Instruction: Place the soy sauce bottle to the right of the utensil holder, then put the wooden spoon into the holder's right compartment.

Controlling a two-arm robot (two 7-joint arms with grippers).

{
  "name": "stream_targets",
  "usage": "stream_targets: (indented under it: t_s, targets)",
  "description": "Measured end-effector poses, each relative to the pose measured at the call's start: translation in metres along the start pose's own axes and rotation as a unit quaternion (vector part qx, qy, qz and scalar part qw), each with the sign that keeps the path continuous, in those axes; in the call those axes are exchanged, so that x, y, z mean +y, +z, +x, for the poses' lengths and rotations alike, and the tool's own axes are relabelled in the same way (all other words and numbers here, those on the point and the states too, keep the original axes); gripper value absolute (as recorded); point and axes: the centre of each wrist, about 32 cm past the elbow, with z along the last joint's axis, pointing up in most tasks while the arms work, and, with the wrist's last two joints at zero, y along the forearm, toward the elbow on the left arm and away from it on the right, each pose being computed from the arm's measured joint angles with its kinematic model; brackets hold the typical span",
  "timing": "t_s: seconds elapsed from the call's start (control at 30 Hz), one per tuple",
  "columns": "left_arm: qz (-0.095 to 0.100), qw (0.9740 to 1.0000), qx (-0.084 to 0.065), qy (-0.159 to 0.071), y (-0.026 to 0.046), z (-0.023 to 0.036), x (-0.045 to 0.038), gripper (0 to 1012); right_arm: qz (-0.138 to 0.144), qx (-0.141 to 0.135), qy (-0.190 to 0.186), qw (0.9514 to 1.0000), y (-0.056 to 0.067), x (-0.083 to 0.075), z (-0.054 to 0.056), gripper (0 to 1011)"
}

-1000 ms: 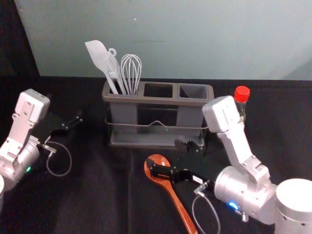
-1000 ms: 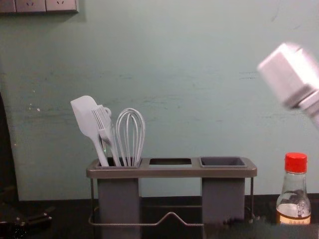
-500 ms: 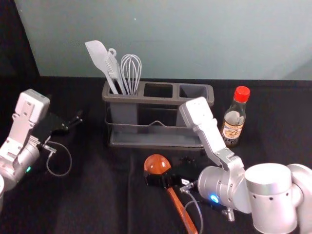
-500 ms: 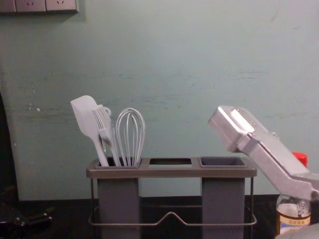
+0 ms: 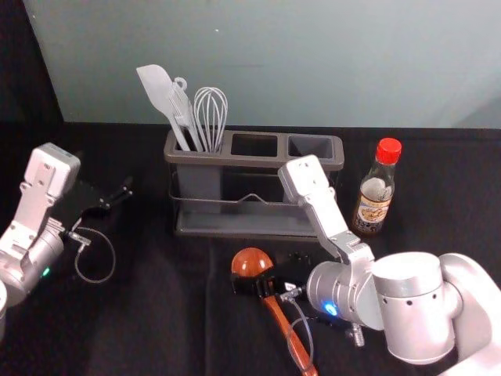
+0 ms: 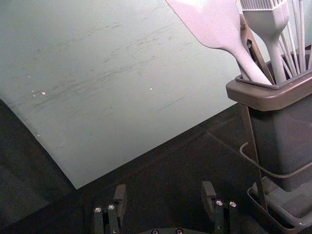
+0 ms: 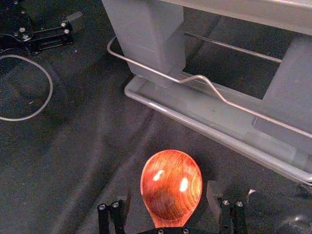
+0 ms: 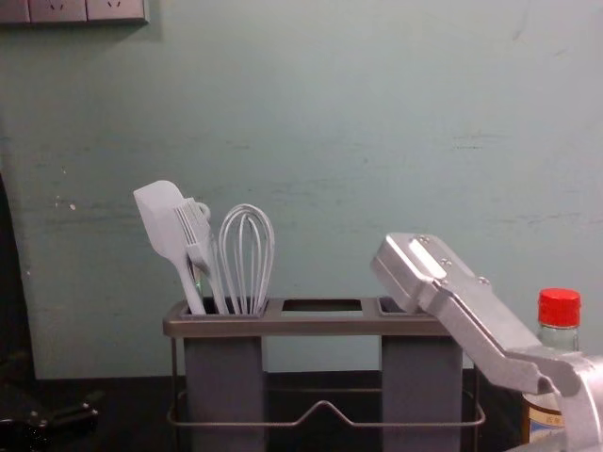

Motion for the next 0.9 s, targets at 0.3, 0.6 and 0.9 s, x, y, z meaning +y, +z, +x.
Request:
stream_targets:
  t_s: [0.3, 0.6, 0.9]
  targets:
    - [0.0, 1.0, 0.0, 0.0, 0.0, 0.0, 0.0, 1005, -0.001, -0.018, -0.004, 0.9998, 0.002, 0.009, -0.002, 1004]
    - [0.0, 1.0, 0.0, 0.0, 0.0, 0.0, 0.0, 1005, -0.003, -0.032, -0.009, 0.9994, 0.002, 0.015, -0.006, 1004]
    - [0.0, 1.0, 0.0, 0.0, 0.0, 0.0, 0.0, 1005, 0.005, -0.05, -0.019, 0.9985, 0.001, 0.018, -0.009, 1004]
